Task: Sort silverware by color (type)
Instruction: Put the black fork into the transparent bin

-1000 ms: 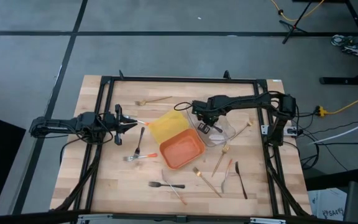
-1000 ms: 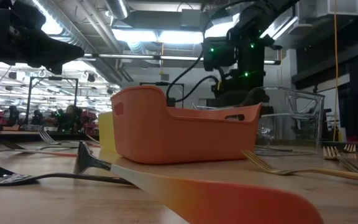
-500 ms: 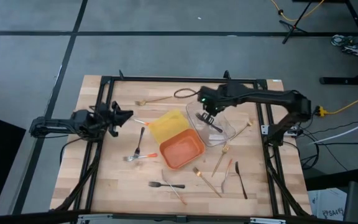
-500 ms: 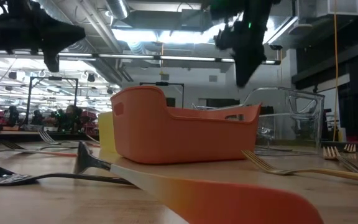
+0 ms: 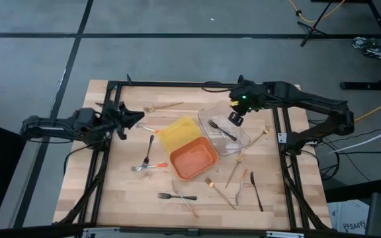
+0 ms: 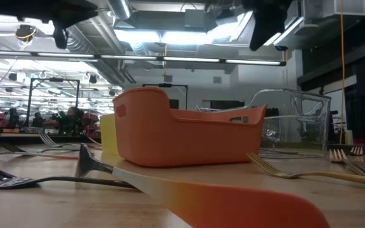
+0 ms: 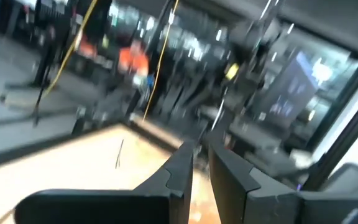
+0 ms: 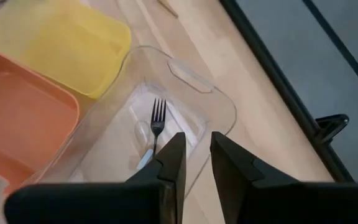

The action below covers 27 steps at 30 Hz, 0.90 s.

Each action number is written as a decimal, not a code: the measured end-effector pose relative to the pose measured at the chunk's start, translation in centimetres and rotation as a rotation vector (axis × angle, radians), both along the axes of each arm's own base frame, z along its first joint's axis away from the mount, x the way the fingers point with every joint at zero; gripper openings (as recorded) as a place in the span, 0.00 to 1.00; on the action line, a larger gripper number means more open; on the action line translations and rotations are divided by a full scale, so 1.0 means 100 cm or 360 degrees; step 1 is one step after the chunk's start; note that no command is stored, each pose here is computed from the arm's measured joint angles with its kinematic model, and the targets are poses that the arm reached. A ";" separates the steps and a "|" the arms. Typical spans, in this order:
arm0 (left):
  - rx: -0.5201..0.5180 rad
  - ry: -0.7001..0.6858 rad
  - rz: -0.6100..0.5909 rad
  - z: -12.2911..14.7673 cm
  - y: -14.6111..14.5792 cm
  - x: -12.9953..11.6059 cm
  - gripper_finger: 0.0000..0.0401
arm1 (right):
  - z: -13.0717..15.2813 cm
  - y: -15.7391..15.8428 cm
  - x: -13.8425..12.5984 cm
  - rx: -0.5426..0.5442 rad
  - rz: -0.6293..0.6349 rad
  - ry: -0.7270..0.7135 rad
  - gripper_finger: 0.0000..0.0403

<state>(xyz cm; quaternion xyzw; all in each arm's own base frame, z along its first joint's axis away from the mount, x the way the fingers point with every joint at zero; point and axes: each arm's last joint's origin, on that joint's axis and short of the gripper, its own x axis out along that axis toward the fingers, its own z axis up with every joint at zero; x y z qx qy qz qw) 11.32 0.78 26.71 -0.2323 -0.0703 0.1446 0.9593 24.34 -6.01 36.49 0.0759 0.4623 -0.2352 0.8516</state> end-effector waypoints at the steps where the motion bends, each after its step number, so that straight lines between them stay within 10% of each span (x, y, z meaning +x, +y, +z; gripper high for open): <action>1: -0.0014 0.0086 -0.0010 0.004 0.000 0.004 0.11 | 0.003 0.001 -0.004 -0.0005 0.0000 -0.0016 0.17; 15: -0.0464 0.1443 -0.0024 0.019 -0.004 0.053 0.11 | 0.014 0.006 -0.028 -0.0010 0.0009 -0.0009 0.17; 27: -0.0718 0.1783 -0.0011 -0.017 -0.008 0.085 0.11 | 0.014 0.007 -0.028 0.0011 0.0029 -0.0018 0.17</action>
